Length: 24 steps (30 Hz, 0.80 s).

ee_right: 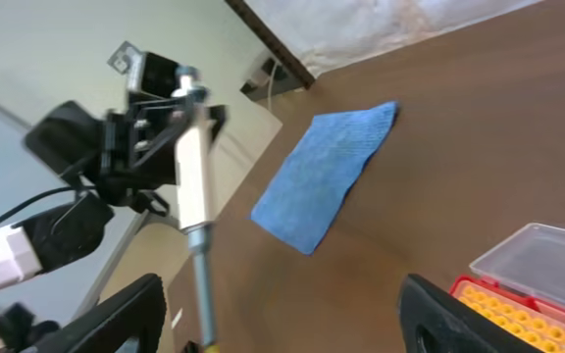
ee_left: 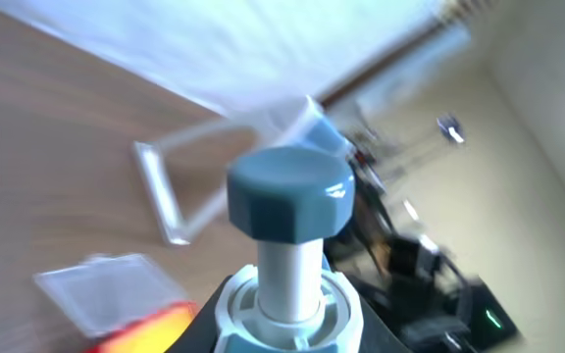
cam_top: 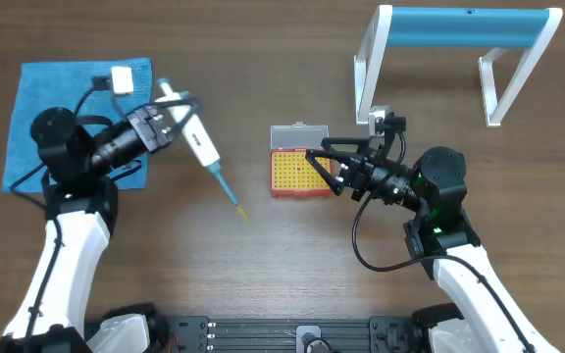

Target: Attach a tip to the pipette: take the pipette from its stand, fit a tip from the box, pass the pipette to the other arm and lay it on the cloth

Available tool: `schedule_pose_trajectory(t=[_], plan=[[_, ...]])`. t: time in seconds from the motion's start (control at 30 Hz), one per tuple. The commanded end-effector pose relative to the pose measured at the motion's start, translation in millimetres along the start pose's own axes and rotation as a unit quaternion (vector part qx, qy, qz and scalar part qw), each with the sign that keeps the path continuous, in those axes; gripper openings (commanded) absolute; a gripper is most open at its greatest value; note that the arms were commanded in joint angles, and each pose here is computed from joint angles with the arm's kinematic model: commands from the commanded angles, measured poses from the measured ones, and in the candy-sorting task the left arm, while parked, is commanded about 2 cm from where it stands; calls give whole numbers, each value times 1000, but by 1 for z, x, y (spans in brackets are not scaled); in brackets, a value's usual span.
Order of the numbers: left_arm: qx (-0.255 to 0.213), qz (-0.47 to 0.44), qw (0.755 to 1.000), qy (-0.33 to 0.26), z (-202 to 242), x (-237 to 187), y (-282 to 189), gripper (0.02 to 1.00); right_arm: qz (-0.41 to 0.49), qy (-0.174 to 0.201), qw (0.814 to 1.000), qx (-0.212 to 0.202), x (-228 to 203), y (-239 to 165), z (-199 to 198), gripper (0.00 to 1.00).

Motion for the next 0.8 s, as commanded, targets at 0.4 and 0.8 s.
schedule_pose_trajectory(t=[0.4,0.8], plan=[[474,-70,875,66,113,57,-129,29,-19,45,999,-11,6,5,7,763],[661,92,740,80,131,204,-214,27,18,93,994,-55,-23,13,-6,766]])
Point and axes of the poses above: each gripper's point midway between its finger pads, its own y axis out along the fingers, its own z axis along the line the jaws close on, x = y × z, the point moved 1 cm from there along -y, back along the fingers, and after that the axes turned 7 degrees about -y, right-handed, at the moved point
